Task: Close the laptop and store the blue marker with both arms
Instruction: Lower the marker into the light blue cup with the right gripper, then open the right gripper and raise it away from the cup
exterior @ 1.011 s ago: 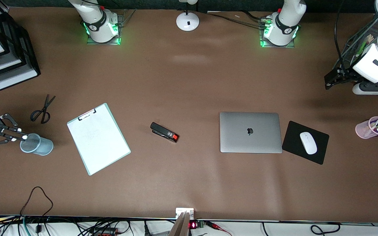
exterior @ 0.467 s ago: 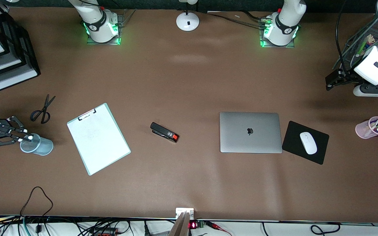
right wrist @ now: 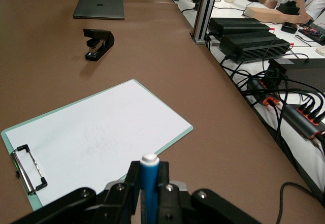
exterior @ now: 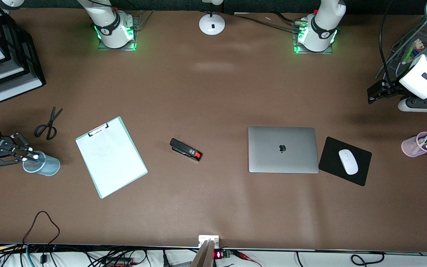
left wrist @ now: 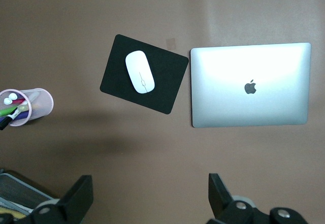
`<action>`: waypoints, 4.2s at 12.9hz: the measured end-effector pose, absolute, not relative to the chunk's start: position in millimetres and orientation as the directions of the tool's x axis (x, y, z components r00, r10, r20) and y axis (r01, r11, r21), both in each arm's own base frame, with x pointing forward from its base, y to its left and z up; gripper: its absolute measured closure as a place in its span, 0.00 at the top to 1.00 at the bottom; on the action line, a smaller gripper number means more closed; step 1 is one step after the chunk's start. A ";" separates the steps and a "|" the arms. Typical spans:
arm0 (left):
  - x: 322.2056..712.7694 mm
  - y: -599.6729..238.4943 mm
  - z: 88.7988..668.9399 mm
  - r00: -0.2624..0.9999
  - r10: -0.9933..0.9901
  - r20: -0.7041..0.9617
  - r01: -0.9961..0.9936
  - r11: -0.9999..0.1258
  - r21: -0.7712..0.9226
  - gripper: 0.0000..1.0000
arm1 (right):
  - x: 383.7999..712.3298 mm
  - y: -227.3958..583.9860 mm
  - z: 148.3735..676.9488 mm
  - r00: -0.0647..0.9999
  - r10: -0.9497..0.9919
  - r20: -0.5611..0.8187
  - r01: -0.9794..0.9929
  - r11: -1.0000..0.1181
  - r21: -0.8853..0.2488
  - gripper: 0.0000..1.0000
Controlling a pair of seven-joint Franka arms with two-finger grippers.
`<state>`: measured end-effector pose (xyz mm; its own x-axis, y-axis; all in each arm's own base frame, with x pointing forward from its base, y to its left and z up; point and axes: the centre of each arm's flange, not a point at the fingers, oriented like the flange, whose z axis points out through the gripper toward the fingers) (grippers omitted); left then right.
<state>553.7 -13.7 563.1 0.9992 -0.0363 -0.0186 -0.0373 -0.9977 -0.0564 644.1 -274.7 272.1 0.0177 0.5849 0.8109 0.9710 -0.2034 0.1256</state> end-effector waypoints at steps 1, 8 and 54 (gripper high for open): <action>553.8 -14.2 563.6 0.999 -0.038 -0.018 -0.039 -0.998 -0.056 1.00 | 642.5 -278.1 272.1 0.020 0.585 0.811 0.970 -0.208 0.126 0.18; 554.2 -22.1 566.8 0.998 -0.054 -0.011 -0.054 -0.997 -0.057 1.00 | 641.2 -282.2 274.4 0.074 0.593 0.802 0.971 -0.225 0.076 0.92; 563.4 -36.3 568.7 0.992 -0.129 -0.005 -0.129 -0.990 -0.055 1.00 | 666.1 -24.8 533.4 0.981 0.159 -0.109 0.164 -0.986 0.035 1.00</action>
